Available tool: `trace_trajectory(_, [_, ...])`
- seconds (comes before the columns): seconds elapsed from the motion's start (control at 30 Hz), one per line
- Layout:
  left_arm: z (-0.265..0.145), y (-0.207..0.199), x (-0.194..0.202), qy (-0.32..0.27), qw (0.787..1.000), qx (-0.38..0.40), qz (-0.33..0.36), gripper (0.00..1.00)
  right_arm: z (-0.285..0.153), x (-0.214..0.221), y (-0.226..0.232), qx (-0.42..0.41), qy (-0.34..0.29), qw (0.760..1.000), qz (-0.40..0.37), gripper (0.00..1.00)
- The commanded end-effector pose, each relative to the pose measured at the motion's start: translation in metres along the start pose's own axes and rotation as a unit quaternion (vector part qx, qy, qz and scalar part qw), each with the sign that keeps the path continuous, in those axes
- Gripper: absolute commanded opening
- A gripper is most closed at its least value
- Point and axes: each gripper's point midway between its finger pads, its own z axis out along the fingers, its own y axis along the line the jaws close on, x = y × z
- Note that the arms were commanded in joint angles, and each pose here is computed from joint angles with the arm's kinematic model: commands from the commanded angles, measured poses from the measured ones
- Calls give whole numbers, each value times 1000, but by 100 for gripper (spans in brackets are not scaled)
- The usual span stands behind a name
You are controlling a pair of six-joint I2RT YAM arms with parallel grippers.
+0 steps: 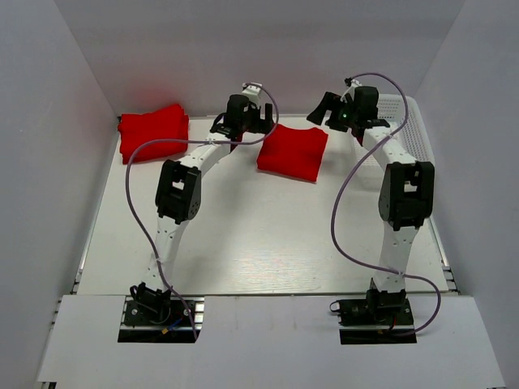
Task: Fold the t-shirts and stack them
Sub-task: Fold the long partially folded tshirt into a neat square, then smooth out wrinkles on the folded tshirt
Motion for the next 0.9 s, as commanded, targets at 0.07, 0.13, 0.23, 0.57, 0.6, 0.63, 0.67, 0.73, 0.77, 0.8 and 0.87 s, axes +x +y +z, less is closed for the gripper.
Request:
trace_trajectory(0.07, [-28,-44,-14,13,997,75,18,100,-15,7,19,-15,10,999,-46,90])
trace_trajectory(0.13, [-26,-48,-4,26,996,89,17,100,-13,16,18,-12,25,999,-39,90])
trace_trajectory(0.23, [-27,-62,16,45,992,117,1,100,-4,35,11,-10,46,999,-18,90])
trace_trajectory(0.57, [-16,-65,62,92,986,135,-24,100,24,79,-5,-30,92,994,49,90])
trace_trajectory(0.6, [-15,-65,72,102,985,138,-26,100,28,87,-8,-33,101,993,56,90])
trace_trajectory(0.63, [-16,-67,77,108,983,145,-28,100,29,90,-4,-50,106,991,59,90])
trace_trajectory(0.67, [-16,-70,83,115,981,156,-35,100,31,98,-7,-49,115,990,71,90])
trace_trajectory(0.73, [-20,-71,104,137,977,161,-41,100,34,109,-10,-51,127,987,81,90])
trace_trajectory(0.77, [-22,-72,111,146,974,165,-48,100,33,118,-12,-50,136,985,89,90])
trace_trajectory(0.8, [-28,-72,125,162,971,168,-52,100,31,127,-12,-51,144,984,95,90])
trace_trajectory(0.87, [-40,-80,124,164,967,188,-59,100,20,156,-16,-41,171,978,114,90])
